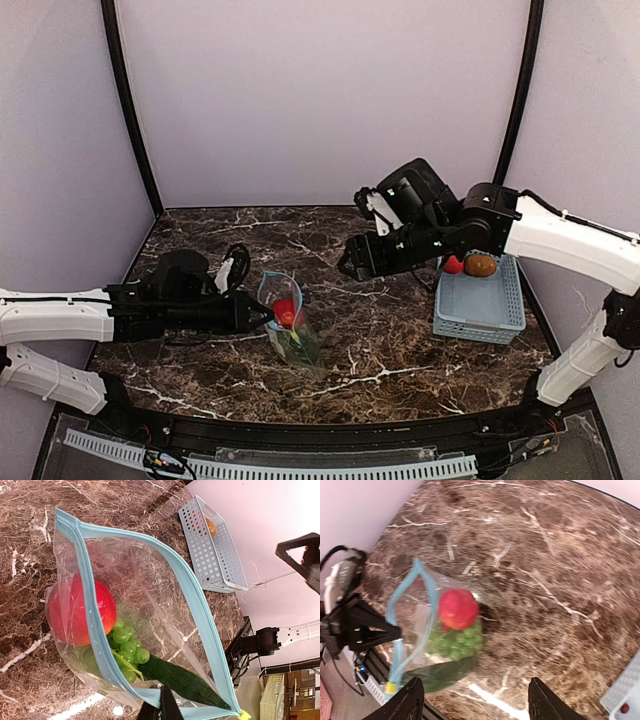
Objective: Place the food in the zip-top bag and seal the zipper
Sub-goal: Adjust the fake vegetable in the bin.
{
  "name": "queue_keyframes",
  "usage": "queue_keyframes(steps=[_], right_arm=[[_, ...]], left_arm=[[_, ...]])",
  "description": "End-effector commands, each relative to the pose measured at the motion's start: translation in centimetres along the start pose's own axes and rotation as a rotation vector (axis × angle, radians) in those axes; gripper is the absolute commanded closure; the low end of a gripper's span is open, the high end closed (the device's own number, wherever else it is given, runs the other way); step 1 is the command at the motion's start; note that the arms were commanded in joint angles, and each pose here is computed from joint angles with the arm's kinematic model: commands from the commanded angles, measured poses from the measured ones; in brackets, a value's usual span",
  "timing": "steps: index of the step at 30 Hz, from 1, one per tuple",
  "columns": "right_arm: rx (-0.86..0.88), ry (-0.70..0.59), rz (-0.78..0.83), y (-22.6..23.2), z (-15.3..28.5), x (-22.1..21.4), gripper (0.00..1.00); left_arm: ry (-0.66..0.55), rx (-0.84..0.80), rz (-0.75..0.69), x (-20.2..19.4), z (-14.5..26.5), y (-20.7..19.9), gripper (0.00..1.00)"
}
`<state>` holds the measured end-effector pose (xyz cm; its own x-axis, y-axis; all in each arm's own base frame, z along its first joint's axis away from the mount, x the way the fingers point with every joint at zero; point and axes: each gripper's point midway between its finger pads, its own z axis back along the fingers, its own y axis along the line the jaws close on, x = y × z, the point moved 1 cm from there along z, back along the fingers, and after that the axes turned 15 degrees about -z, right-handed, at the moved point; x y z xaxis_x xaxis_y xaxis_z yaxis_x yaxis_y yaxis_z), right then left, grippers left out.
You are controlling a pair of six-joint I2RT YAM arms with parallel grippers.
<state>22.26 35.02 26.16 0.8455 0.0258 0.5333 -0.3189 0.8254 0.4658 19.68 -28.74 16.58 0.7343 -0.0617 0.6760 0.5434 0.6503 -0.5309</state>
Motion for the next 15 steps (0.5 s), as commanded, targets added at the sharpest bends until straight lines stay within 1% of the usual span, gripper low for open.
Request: queue_keyframes(steps=[1,9,15], right_arm=[[-0.230,-0.032,-0.077,-8.1,1.0,0.5,0.30],[-0.451,-0.093,-0.204,-19.8,2.4,2.6,0.29],[-0.519,-0.123,-0.329,-28.8,1.9,4.7,0.28]], left_arm=[[-0.021,-0.041,-0.009,0.8,0.4,-0.9,0.99],[-0.018,-0.052,-0.009,1.0,0.7,-1.2,0.99],[-0.013,-0.055,-0.005,1.0,0.7,-1.3,0.99]])
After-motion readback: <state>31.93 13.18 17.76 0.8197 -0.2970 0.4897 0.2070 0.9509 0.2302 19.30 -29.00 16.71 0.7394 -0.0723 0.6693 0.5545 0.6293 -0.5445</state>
